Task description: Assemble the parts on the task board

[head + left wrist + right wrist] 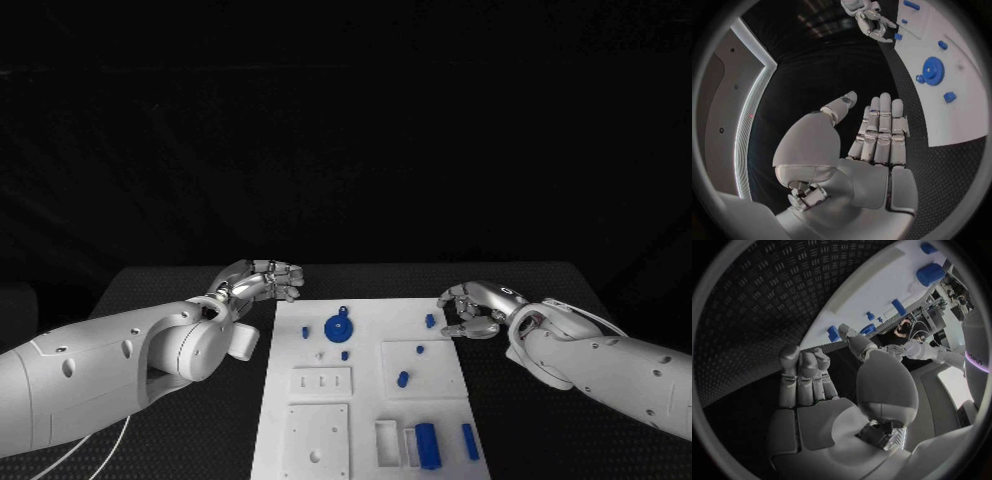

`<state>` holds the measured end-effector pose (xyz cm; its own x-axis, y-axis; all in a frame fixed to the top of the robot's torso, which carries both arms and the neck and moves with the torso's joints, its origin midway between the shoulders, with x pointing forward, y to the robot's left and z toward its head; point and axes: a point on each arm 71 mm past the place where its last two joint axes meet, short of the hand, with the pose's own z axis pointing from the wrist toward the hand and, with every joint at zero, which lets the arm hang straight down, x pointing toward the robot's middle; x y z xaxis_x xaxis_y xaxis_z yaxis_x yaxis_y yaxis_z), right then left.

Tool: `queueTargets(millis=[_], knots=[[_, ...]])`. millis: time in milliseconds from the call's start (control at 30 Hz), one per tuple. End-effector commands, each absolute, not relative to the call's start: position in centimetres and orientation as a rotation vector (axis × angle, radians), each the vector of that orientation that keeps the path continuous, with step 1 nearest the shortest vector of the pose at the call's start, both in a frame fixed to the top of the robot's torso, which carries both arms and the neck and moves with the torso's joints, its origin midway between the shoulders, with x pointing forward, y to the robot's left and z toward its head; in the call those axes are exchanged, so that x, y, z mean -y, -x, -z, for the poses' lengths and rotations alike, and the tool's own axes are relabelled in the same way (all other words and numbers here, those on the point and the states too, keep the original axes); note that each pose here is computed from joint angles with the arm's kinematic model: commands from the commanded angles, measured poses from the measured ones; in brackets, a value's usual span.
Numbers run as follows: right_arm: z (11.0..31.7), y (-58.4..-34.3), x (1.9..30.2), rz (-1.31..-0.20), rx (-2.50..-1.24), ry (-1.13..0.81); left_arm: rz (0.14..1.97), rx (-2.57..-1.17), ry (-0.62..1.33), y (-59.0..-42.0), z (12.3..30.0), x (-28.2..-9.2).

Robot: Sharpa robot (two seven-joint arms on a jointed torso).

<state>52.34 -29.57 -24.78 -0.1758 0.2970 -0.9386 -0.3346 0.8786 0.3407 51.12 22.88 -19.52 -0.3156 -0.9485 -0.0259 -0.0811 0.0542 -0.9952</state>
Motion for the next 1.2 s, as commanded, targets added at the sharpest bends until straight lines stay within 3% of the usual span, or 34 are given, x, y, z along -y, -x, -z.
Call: queueTargets(millis=[33,300,1200], knots=[[25.5,-52.2,29.1,-0.597,-1.679,0.043,1.397,-1.529,1.066,-51.1,19.4,-22.6],[26.7,-52.1,28.2,-0.613,-1.702,0.035,1.402,-1.533,1.066,-51.0,19.4,-22.5],[26.9,-52.6,27.5,-0.599,-1.681,0.015,1.405,-1.544,1.066,-50.9,19.5,-22.5]])
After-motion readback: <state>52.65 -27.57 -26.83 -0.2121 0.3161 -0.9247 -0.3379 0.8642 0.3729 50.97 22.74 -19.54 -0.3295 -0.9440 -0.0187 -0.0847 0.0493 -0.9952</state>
